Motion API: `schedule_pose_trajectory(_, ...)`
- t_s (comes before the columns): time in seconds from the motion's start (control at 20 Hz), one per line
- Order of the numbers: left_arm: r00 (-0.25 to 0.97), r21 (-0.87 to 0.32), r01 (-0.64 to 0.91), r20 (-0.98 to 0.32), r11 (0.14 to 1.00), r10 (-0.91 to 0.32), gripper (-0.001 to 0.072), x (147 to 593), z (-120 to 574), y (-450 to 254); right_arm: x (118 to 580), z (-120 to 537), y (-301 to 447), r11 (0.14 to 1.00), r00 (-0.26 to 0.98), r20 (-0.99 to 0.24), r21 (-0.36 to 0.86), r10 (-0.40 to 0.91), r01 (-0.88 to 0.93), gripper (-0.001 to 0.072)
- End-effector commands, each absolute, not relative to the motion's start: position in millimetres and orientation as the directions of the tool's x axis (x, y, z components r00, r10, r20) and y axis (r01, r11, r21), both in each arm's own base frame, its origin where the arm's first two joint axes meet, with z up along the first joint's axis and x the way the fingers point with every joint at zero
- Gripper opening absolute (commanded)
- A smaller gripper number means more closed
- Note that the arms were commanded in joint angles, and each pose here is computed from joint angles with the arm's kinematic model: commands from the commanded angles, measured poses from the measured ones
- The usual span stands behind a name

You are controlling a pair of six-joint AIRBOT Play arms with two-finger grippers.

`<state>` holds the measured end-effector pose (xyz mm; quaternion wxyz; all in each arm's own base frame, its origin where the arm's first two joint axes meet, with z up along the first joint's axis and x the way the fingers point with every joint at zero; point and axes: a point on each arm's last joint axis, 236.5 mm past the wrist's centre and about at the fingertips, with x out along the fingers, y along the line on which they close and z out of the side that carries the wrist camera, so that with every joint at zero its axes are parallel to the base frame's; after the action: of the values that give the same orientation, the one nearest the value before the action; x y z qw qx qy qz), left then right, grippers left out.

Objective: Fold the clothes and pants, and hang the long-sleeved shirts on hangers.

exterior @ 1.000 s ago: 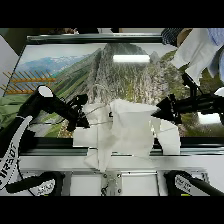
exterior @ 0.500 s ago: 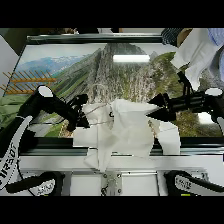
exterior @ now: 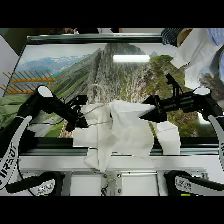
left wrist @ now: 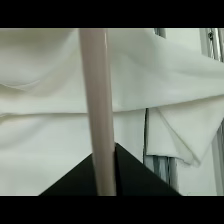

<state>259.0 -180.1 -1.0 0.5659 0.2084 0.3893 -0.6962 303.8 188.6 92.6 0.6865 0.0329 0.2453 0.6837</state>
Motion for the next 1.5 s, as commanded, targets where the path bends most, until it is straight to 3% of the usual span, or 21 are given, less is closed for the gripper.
schedule_pose_trajectory(0.0,-0.263,-0.3,0.953,-0.723,-0.053,-0.639,0.0017,261,1,-184,306,91,193,0.071,-0.047,-0.297,0.375,0.954,-0.924,0.0668)
schedule_pose_trajectory(0.35,-0.262,-0.299,0.953,-0.723,-0.053,-0.639,0.0018,262,1,-184,308,90,193,0.072,-0.042,-0.298,0.363,0.954,-0.929,0.0645)
schedule_pose_trajectory(0.7,-0.263,-0.3,0.953,-0.723,-0.053,-0.639,0.0018,262,1,-184,310,102,196,0.062,-0.03,-0.25,0.354,0.968,-0.933,0.004)
schedule_pose_trajectory(0.8,-0.263,-0.3,0.953,-0.723,-0.053,-0.639,0.0018,262,1,-184,311,104,197,0.053,-0.028,-0.243,0.322,0.97,-0.945,0.0036)
schedule_pose_trajectory(1.05,-0.261,-0.298,0.953,-0.723,-0.052,-0.639,0.0018,262,1,-184,310,104,197,-0.004,-0.03,-0.242,0.106,0.97,-0.994,0.0036)
schedule_pose_trajectory(1.45,-0.26,-0.302,0.952,-0.724,-0.046,-0.639,0.0018,262,1,-184,311,104,197,-0.011,-0.027,-0.243,0.068,0.97,-0.998,0.0034)
